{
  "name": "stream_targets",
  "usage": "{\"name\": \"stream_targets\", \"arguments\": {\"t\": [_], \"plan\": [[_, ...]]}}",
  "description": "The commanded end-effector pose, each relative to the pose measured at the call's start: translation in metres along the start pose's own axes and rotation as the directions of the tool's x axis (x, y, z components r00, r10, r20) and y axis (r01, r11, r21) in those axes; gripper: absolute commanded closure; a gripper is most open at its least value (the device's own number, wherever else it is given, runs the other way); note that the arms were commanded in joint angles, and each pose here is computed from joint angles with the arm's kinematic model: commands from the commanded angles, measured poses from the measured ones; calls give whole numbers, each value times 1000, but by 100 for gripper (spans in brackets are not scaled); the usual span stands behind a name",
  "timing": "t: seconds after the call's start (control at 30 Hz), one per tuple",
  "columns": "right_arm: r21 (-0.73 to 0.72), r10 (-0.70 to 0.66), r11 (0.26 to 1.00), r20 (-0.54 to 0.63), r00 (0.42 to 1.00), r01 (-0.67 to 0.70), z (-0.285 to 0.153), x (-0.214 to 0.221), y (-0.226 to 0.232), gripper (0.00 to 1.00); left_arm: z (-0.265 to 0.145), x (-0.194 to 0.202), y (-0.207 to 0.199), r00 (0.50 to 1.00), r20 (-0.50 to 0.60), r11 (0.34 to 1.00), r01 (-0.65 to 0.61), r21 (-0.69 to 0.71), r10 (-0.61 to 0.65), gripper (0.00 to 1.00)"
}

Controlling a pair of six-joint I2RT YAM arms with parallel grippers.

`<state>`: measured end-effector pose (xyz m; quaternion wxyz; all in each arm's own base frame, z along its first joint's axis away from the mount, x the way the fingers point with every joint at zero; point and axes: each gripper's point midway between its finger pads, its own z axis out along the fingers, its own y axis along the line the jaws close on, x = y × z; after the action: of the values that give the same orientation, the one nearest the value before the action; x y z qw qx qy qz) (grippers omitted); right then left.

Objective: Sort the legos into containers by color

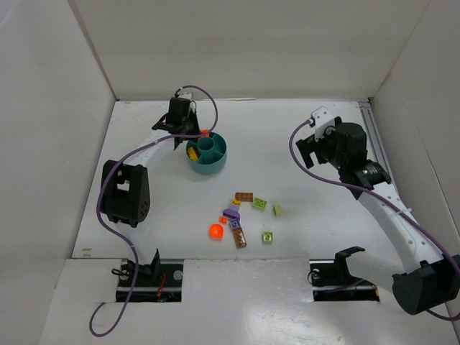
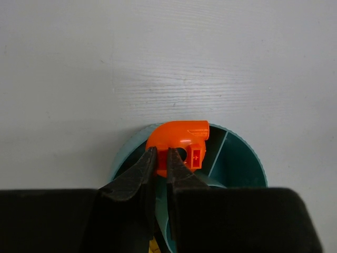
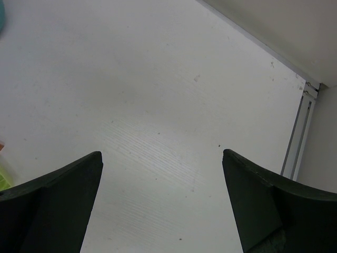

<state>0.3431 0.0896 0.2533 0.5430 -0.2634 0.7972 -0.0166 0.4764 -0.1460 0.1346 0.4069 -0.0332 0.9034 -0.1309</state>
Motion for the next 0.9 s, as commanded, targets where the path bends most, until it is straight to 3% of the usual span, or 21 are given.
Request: {"name": "stream_targets", "arguments": {"t": [0.0, 0.17, 0.53, 0.87], "plan": [[26, 8, 1000, 20, 1000, -8, -7, -5, -6, 0, -2, 5, -14, 1000, -24, 997, -3, 75, 4, 100], [26, 8, 1000, 20, 1000, -8, -7, -5, -6, 0, -2, 5, -12, 1000, -19, 998, -3, 62, 4, 100], [28, 2, 1000, 29, 1000, -3, -5, -5, -8, 0, -28, -8, -9, 999, 29, 999, -15, 37, 14, 76], [-9, 1, 1000, 74, 997, -1, -4, -15, -3, 0, -57, -31, -17, 994, 102, 998, -30, 60, 23, 71]]}}
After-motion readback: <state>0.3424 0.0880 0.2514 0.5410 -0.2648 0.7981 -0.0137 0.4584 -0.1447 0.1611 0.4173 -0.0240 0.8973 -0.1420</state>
